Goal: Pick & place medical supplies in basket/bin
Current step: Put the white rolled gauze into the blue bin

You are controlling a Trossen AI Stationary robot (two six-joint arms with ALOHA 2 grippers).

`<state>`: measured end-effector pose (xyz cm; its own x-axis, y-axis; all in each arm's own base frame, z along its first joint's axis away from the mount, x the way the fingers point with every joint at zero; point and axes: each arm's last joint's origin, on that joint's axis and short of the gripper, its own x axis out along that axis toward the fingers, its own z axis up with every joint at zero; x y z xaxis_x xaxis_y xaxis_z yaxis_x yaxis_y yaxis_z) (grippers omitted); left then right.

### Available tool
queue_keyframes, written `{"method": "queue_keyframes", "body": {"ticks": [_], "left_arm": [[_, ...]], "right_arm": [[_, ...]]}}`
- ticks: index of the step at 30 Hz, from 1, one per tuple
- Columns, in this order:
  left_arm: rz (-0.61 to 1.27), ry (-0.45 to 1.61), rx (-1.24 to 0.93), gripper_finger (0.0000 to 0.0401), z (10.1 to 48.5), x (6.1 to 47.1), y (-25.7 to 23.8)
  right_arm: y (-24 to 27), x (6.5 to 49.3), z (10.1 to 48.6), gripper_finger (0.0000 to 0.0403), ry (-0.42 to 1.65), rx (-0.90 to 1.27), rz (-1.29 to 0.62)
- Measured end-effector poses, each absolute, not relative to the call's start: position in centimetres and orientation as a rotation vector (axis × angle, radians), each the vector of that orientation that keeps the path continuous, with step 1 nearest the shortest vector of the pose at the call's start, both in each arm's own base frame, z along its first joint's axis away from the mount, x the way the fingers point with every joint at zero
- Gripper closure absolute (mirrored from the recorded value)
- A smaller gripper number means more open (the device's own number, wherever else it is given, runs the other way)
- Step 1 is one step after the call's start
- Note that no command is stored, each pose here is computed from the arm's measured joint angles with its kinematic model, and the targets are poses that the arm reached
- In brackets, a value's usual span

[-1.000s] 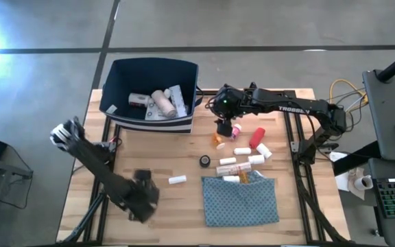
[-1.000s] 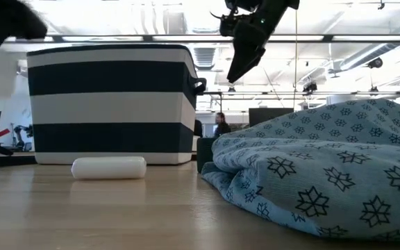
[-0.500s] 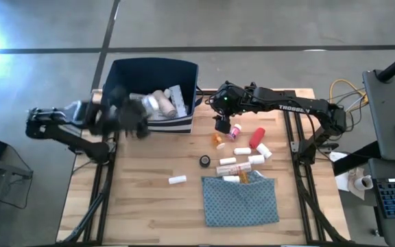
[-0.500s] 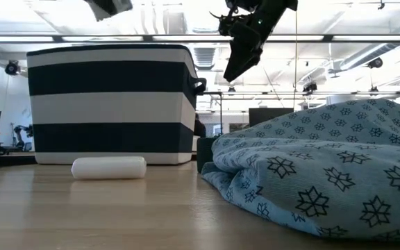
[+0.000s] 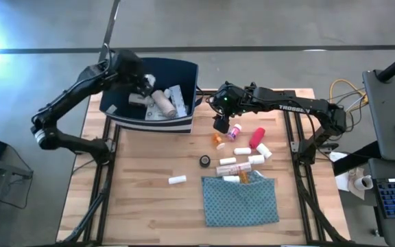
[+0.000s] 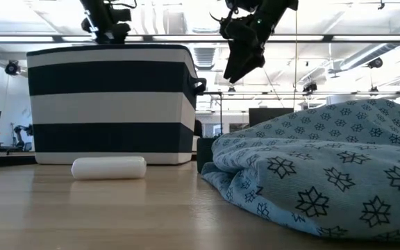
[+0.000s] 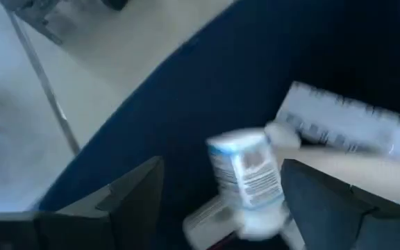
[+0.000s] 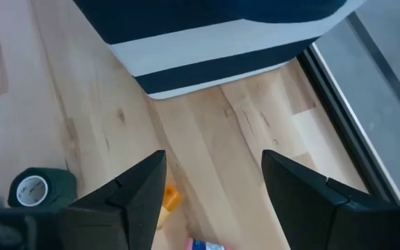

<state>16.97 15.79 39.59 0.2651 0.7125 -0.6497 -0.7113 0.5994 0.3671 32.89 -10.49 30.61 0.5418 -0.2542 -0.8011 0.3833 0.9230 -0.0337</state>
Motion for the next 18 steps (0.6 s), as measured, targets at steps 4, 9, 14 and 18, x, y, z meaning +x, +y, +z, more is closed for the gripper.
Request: {"method": "queue_keyframes", "body": {"ticks": [4,9,14,18], "left_arm": [[0.853,0.929,0.054,0.0126,39.9,17.8,13.9],[0.717,0.842,0.003,0.0125,42.1,17.6,10.1],[0.506,0.812,-0.209,0.0125,42.7,17.7,6.5],[0.460,0.816,-0.357,0.0125,42.3,17.9,4.6]], "right_arm": [[-10.5,32.9,30.6,0.0175,0.927,0.158,-0.383],[-10.5,32.8,30.6,0.0174,0.932,0.141,-0.395],[-10.5,32.8,30.6,0.0174,0.938,0.109,-0.387],[-10.5,32.8,30.6,0.0174,0.946,0.083,-0.373]]}}
